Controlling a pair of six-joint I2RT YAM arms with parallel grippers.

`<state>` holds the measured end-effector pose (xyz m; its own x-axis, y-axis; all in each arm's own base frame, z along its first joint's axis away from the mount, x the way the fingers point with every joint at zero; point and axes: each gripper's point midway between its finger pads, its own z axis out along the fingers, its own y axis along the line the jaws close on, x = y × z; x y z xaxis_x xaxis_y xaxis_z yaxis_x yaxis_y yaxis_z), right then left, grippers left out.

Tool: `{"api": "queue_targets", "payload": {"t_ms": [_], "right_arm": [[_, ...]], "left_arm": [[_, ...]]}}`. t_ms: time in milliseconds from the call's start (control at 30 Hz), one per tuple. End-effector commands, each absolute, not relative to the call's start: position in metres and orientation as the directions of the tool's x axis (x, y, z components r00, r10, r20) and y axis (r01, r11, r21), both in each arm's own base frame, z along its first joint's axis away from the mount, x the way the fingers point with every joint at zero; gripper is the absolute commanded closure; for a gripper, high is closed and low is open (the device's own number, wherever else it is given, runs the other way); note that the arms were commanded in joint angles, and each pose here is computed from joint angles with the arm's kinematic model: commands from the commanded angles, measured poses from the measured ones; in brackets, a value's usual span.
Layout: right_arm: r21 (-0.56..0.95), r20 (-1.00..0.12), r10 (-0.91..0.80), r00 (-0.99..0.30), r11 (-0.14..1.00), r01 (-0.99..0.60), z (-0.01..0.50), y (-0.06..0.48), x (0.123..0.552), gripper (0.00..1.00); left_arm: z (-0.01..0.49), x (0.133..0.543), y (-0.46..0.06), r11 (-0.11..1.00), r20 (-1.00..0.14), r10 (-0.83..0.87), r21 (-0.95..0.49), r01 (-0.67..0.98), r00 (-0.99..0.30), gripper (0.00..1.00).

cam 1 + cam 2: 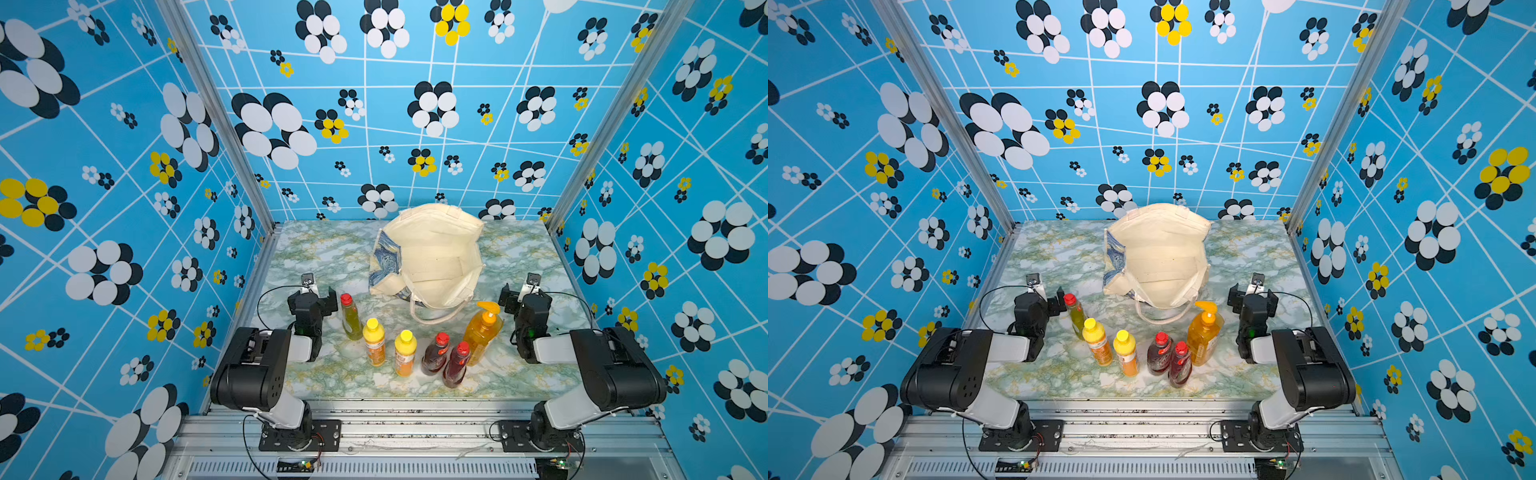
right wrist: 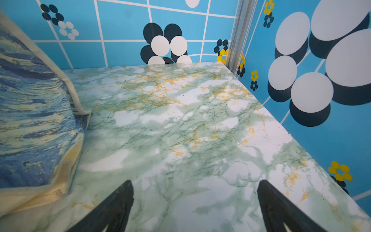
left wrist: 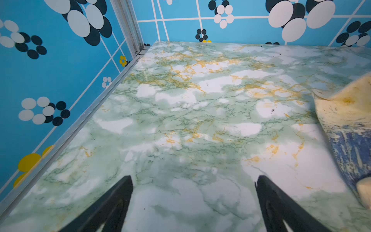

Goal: Pack dish soap into the shopping bag
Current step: Pick up the bottle of dish soap at the center of the board.

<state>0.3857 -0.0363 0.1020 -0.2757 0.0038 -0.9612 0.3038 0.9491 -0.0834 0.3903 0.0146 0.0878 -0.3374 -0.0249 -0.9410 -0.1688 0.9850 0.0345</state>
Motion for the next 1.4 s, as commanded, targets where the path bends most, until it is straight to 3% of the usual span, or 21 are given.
{"api": "queue_targets", "payload": {"t_ms": [0,1367], "right_arm": [[-0.079,-0.96,0.016,-0.28,0.943,0.323,0.1008,-0.0397,0.3867,0.01],[-0.078,-0.96,0.016,-0.279,0.943,0.323,0.101,-0.0396,0.3865,0.01]], "left_arm": [[0.0991,0.3942,0.0137,0.987,-0.953,-0.013,0.036,-0.157,-0.303,0.01],[0.1006,0.3935,0.0155,0.985,-0.955,-0.017,0.035,-0.168,-0.297,0.01]]}}
